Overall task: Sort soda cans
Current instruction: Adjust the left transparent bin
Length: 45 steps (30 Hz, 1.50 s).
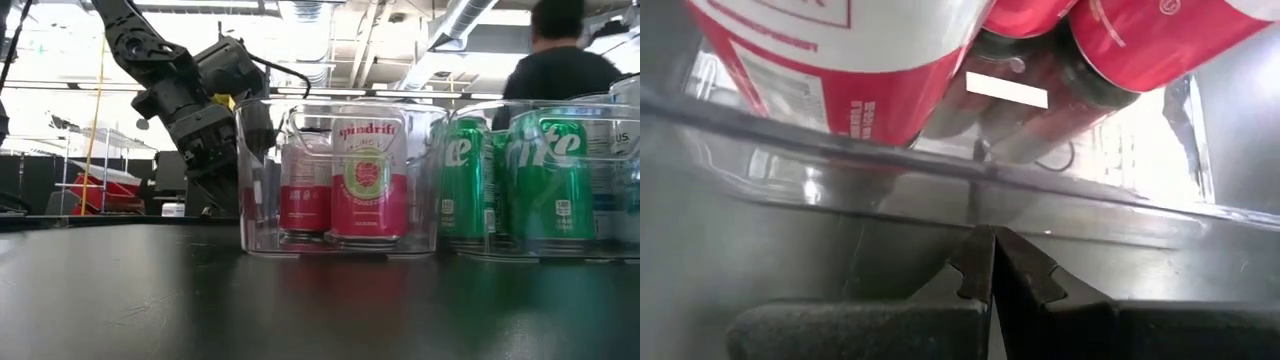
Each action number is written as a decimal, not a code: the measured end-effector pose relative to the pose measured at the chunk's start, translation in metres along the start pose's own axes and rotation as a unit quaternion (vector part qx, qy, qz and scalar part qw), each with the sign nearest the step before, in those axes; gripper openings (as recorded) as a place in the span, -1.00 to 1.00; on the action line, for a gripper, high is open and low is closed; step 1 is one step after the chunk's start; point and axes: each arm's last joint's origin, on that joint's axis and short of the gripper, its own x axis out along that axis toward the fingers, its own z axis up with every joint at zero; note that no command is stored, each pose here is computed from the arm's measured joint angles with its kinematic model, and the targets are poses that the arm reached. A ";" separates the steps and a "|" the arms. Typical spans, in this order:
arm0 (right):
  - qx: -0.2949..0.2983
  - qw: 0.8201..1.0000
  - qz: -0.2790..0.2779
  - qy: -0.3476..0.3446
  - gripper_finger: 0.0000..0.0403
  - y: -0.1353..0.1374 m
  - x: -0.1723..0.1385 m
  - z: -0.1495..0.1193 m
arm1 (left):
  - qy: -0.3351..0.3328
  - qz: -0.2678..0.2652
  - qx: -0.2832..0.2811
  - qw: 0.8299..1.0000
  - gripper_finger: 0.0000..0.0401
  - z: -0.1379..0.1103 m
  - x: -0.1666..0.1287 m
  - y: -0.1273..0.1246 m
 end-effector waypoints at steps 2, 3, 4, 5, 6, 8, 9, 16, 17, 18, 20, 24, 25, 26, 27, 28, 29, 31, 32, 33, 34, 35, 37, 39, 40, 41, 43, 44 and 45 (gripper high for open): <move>0.000 1.000 0.000 0.000 -1.00 0.000 0.000 0.000 | -0.002 -0.001 0.002 1.000 -1.00 0.000 0.000 -0.002; -0.001 1.000 0.000 0.000 -1.00 0.000 0.000 0.000 | -0.004 -0.002 0.002 1.000 -1.00 0.000 0.001 -0.002; -0.001 1.000 0.000 0.000 -1.00 0.000 0.000 0.000 | -0.006 -0.002 0.003 1.000 -1.00 0.000 0.001 -0.003; -0.001 1.000 0.000 0.000 -1.00 0.000 0.000 0.000 | -0.010 -0.003 0.005 1.000 -1.00 0.001 0.001 -0.003; -0.001 1.000 0.000 0.000 -1.00 0.000 0.000 0.000 | -0.013 -0.004 0.008 1.000 -1.00 0.001 0.001 -0.003; -0.001 1.000 0.000 0.000 -1.00 0.000 0.000 0.000 | -0.017 -0.004 0.014 1.000 -1.00 0.002 0.001 -0.003; -0.001 1.000 0.000 0.000 -1.00 0.000 0.000 0.000 | -0.019 -0.001 0.014 1.000 -1.00 0.002 0.001 -0.002; 0.000 1.000 0.000 0.000 -1.00 0.000 0.000 0.000 | -0.037 0.024 0.017 0.999 -1.00 0.006 -0.001 0.007; 0.000 1.000 0.000 -0.001 -1.00 0.000 0.000 0.000 | -0.042 0.030 0.016 0.999 -1.00 0.007 -0.002 0.009; 0.000 1.000 0.000 -0.001 -1.00 0.000 0.000 0.000 | -0.047 0.036 0.015 0.998 -1.00 0.008 -0.002 0.010; 0.000 1.000 0.000 -0.001 -1.00 0.000 0.000 0.000 | -0.055 0.043 0.014 0.997 -1.00 0.010 -0.003 0.013; 0.000 1.000 0.000 -0.001 -1.00 0.000 0.000 0.000 | -0.054 0.046 0.013 0.997 -1.00 0.010 -0.003 0.014; 0.000 1.000 0.000 -0.001 -1.00 0.000 0.000 0.000 | -0.053 0.045 0.013 0.997 -1.00 0.010 -0.003 0.014; 0.000 1.000 0.000 -0.001 -1.00 0.000 0.000 0.000 | -0.053 0.043 0.014 0.998 -1.00 0.010 -0.004 0.013; 0.000 1.000 0.000 -0.001 -1.00 0.000 0.000 0.000 | -0.052 0.042 0.014 0.998 -1.00 0.010 -0.003 0.012; 0.000 1.000 0.000 -0.001 -1.00 0.000 0.000 0.000 | -0.050 0.042 0.013 0.998 -1.00 0.010 -0.003 0.012; 0.000 1.000 0.000 -0.001 -1.00 0.000 0.000 0.000 | -0.050 0.040 0.014 0.998 -1.00 0.010 -0.003 0.010; 0.000 1.000 0.000 -0.001 -1.00 0.000 0.000 0.000 | -0.048 0.035 0.017 0.998 -1.00 0.009 -0.002 0.008; 0.000 1.000 0.000 -0.001 -1.00 0.000 0.000 0.000 | -0.046 0.030 0.019 0.998 -1.00 0.009 -0.002 0.006; 0.000 1.000 0.000 -0.001 -1.00 0.000 0.000 0.000 | -0.044 0.026 0.020 0.998 -1.00 0.008 -0.002 0.004; 0.000 1.000 0.000 -0.001 -1.00 0.000 0.000 0.000 | -0.043 0.023 0.022 0.999 -1.00 0.008 -0.001 0.003; 0.000 1.000 0.000 -0.001 -1.00 0.000 0.000 0.000 | -0.042 0.021 0.023 0.999 -1.00 0.008 -0.001 0.002; 0.000 1.000 0.000 -0.001 -1.00 0.000 0.000 0.000 | -0.040 0.015 0.028 0.999 -1.00 0.007 -0.001 -0.001; 0.000 1.000 0.000 -0.001 -1.00 0.000 0.000 0.000 | -0.038 0.011 0.032 0.999 -1.00 0.007 0.000 -0.002; 0.000 1.000 0.000 -0.001 -1.00 0.000 0.000 0.000 | -0.037 0.010 0.033 0.999 -1.00 0.006 0.000 -0.003; 0.000 1.000 0.000 -0.001 -1.00 0.000 0.000 0.000 | -0.036 0.009 0.034 0.999 -1.00 0.006 0.000 -0.004; 0.000 1.000 0.000 -0.001 -1.00 0.000 0.000 0.000 | -0.035 0.008 0.036 0.999 -1.00 0.006 0.001 -0.006; 0.000 1.000 0.000 -0.001 -1.00 0.000 0.000 0.000 | -0.035 0.007 0.036 0.999 -1.00 0.005 0.001 -0.007; 0.000 1.000 0.000 -0.001 -1.00 0.000 0.000 0.000 | -0.034 0.006 0.037 0.999 -1.00 0.005 0.001 -0.007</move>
